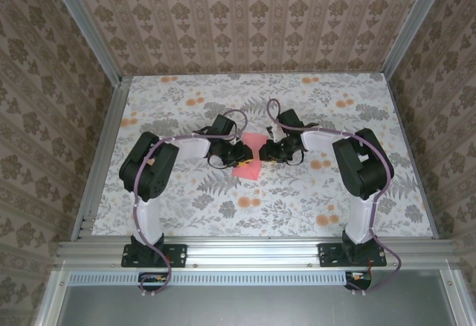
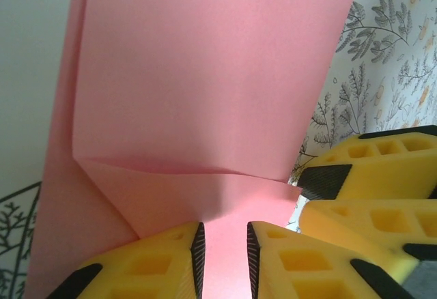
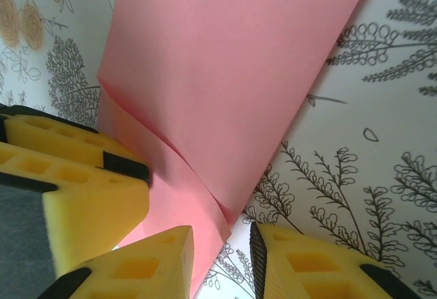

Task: Fold a paper plane with a square sheet of paper (pick it up from the middle)
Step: Fold the triangle a second time at the center of the table.

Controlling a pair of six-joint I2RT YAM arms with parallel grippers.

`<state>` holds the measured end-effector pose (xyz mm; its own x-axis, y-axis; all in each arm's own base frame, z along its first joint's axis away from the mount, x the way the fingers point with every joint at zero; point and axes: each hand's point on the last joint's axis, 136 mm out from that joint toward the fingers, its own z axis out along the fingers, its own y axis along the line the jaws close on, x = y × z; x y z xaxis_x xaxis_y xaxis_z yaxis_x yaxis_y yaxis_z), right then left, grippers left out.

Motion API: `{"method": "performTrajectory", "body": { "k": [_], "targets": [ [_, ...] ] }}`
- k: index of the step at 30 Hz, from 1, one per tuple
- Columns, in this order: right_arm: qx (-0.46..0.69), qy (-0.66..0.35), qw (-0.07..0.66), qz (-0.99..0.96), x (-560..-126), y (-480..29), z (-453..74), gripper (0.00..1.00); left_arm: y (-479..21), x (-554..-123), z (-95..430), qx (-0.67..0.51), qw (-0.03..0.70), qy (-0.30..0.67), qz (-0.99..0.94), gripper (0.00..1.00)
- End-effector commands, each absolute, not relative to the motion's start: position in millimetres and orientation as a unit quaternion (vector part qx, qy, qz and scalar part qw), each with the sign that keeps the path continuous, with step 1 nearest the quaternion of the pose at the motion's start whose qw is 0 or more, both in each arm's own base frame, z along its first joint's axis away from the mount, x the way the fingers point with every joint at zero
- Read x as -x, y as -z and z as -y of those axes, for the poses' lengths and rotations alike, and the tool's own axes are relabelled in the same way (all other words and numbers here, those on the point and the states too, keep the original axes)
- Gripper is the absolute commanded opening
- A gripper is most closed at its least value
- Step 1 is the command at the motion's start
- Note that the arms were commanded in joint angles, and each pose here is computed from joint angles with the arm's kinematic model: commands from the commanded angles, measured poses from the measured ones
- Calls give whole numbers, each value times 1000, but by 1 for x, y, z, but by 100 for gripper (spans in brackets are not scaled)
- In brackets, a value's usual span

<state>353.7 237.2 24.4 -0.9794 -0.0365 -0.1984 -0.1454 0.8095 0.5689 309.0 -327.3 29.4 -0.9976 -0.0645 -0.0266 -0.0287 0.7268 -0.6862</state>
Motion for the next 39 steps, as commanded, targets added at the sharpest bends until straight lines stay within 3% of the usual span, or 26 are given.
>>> {"method": "performTrajectory", "body": {
  "k": [1,13,21,24,39],
  "targets": [
    [61,-315,76,-944,-350,-27,-244,31,-51,-310,326,14,46,385,-922,28],
    [88,-351,69,-930,-341,-35,-261,31,-52,-309,324,15,48,385,-921,28],
    [114,-327,83,-934,-348,-26,-259,12,-50,-307,324,12,44,383,-923,27],
    [121,-315,96,-936,-352,-24,-257,10,-46,-303,321,12,40,380,-924,28],
    [124,-303,103,-939,-359,-18,-255,9,-21,-280,306,2,6,343,-939,29]
  ]
}}
